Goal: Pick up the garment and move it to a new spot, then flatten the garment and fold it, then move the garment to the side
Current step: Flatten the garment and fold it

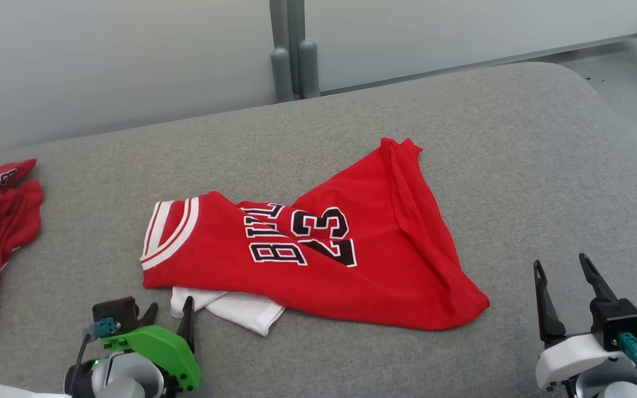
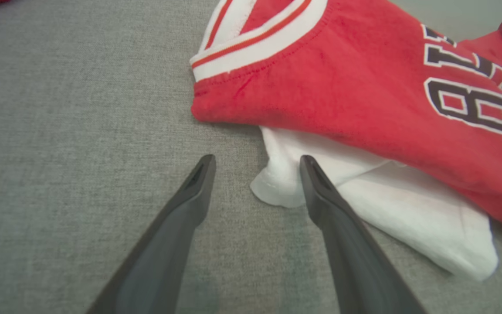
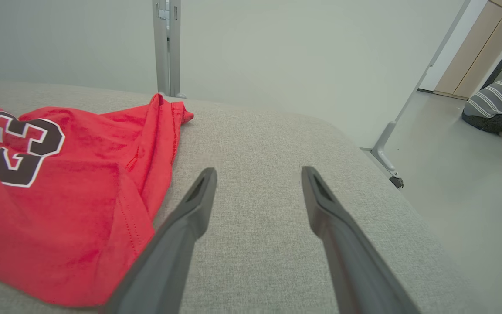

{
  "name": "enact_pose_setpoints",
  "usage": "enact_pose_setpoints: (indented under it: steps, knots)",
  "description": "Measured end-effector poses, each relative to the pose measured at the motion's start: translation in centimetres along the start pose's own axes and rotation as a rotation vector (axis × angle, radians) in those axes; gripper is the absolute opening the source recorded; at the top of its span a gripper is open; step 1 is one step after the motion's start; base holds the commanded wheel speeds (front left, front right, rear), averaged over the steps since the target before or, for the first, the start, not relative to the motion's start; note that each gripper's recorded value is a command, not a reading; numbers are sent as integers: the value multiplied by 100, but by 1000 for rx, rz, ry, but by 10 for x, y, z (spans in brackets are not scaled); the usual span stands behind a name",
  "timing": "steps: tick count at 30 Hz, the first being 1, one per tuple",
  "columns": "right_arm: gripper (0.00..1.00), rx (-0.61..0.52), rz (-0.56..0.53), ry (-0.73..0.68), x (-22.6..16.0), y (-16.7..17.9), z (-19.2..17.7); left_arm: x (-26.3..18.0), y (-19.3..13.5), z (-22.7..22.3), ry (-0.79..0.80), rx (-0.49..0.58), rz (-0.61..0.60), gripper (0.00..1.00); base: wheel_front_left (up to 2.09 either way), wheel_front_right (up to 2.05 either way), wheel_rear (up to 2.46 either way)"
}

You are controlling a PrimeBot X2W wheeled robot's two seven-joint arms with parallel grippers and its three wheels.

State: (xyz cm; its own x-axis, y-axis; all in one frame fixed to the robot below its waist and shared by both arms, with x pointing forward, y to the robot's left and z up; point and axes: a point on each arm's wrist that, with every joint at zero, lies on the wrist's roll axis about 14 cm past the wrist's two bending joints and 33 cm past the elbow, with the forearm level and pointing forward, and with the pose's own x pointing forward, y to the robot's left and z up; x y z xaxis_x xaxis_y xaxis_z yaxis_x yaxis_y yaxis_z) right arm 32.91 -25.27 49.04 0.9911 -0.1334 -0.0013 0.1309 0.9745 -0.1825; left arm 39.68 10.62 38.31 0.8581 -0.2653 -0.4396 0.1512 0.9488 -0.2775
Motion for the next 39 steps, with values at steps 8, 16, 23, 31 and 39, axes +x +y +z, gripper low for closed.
enact_pose_setpoints:
  steps: [8,16,23,31,39]
  knots:
    - [100,-4,-36,31,-5,-11,-9,11,-15,-7,30,-11,-51,0,0,0,0]
    - [100,7,-34,25,-3,-10,-8,5,-16,17,-82,-44,-64,0,0,0,0]
    - [100,20,-4,8,3,0,-4,-19,-8,42,-206,-78,-44,0,0,0,0]
    - [100,30,39,-8,10,14,0,-60,22,27,-166,-116,63,0,0,0,0]
    - [100,32,35,-9,9,13,0,-76,16,30,-157,-171,56,0,0,0,0]
